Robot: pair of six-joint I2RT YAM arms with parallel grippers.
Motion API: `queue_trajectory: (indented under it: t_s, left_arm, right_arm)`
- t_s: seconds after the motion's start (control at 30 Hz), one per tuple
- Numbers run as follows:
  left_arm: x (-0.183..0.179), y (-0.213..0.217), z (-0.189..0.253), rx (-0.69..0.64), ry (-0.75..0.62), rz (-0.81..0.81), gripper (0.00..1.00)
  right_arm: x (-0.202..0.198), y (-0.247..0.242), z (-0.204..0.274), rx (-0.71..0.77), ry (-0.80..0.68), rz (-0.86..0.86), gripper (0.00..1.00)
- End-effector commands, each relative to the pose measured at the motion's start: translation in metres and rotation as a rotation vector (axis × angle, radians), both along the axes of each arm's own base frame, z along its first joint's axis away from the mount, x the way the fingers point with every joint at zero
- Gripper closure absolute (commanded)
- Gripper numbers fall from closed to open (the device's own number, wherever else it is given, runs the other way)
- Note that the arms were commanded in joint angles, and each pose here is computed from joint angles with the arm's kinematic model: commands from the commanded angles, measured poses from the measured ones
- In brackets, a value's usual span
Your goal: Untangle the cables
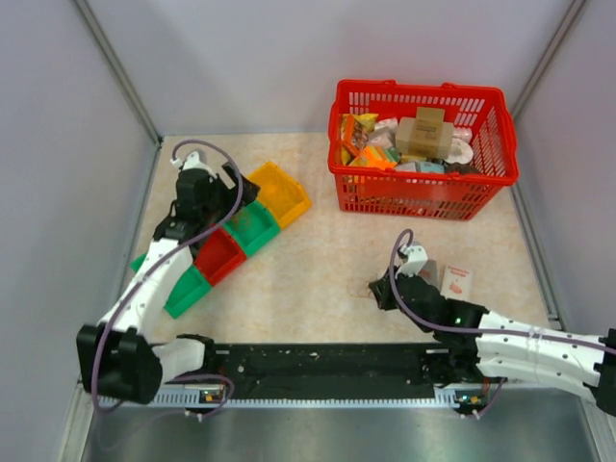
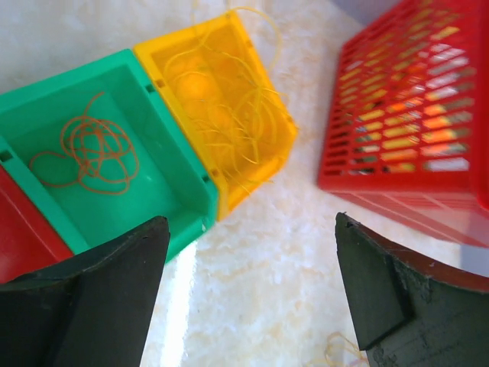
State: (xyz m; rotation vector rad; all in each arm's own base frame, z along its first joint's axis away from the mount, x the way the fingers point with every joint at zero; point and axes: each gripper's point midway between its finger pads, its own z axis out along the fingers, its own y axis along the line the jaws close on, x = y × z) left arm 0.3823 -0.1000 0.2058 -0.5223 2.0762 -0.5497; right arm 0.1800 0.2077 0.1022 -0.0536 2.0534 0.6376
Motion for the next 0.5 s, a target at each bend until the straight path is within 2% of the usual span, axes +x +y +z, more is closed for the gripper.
queue_trajectory:
  t_s: [0.0, 0.2, 0.3, 0.4, 0.47]
  left_arm:
    - [-0.031, -0.013, 0.041, -0.066, -0.201, -0.105, 0.09]
    - [-0.09, -0.06, 0.025, -0.129, -0.219, -0.478, 0.13]
    - [-0.122, -0.086, 0.02, -0.195, -0.276, -0.676, 0.06]
    - [-0.158, -0.113, 0.01, -0.248, -0.303, -0.833, 0.05]
    - [-0.178, -0.129, 0.001, -0.237, -0.301, -0.906, 0.06]
  right_arm:
    - [0.003, 0.008, -0.003, 0.01, 0.007, 0.01, 1.0]
    - [0.006, 0.026, 0.005, 0.015, 0.0, 0.06, 1.0]
    - [0.005, 0.037, 0.014, 0.045, -0.002, 0.095, 1.0]
    - [0.003, 0.052, 0.037, 0.128, -0.021, 0.137, 1.0]
    - [0.001, 0.061, 0.057, 0.175, -0.048, 0.173, 1.0]
